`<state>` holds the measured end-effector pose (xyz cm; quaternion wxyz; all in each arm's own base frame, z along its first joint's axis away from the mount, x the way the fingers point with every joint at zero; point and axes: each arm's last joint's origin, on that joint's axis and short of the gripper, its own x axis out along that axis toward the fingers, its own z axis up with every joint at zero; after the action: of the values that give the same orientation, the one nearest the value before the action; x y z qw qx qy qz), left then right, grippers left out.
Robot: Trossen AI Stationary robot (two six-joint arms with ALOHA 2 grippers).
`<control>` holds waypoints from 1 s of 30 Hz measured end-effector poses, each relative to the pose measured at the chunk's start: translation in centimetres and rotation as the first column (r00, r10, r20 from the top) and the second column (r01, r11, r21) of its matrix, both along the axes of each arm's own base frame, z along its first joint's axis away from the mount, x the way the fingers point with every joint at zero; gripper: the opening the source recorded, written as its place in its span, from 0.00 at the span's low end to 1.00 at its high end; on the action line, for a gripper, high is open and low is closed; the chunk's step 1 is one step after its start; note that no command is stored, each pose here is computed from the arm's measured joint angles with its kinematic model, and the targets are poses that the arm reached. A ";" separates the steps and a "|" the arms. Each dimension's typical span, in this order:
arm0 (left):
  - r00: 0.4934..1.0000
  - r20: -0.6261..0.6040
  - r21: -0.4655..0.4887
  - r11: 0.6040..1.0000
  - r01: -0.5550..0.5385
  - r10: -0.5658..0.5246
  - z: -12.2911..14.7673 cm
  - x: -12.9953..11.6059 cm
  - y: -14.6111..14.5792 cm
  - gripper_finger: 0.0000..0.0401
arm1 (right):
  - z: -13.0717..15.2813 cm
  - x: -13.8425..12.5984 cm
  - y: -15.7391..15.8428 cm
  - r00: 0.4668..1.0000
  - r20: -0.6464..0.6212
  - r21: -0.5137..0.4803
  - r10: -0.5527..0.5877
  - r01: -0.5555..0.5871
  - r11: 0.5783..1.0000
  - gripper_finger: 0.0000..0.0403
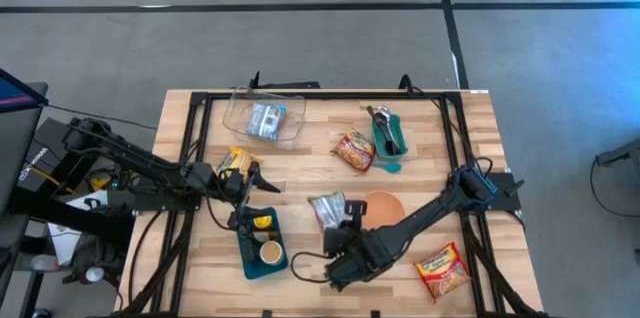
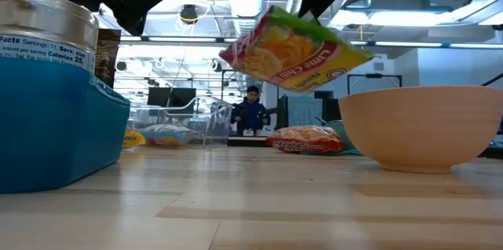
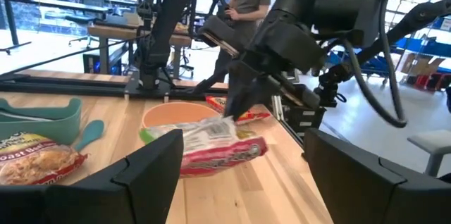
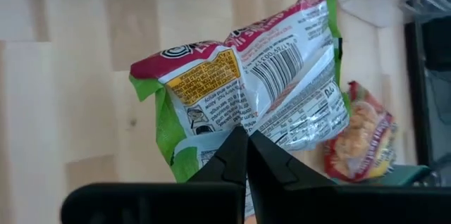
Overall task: Pick & Place Food Item
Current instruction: Put the green noodle pack into the transparent bin
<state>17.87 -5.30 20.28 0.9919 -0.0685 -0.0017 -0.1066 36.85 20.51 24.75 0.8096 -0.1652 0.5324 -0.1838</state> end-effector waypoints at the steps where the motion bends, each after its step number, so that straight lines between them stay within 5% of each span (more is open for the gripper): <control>1: 1.000 0.000 0.000 1.000 0.000 0.000 0.0 0.0 0.0 0.72 | 0.0 0.1 -0.3 1.000 -0.001 -0.009 -0.006 0.006 1.000 0.00; 12: 1.000 0.000 0.000 1.000 0.000 0.000 0.0 0.0 0.0 0.72 | 0.1 1.0 -2.3 0.999 0.005 -0.079 -0.039 0.039 0.996 0.00; 30: 1.000 0.000 -0.001 1.000 0.000 0.000 0.0 0.0 0.0 0.72 | -0.8 2.7 -1.7 0.994 0.098 0.012 0.047 -0.048 0.999 0.00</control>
<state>17.87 -5.30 20.28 0.9919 -0.0689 -0.0015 -0.1066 39.56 18.77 23.96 0.8399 -0.1626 0.4896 -0.1685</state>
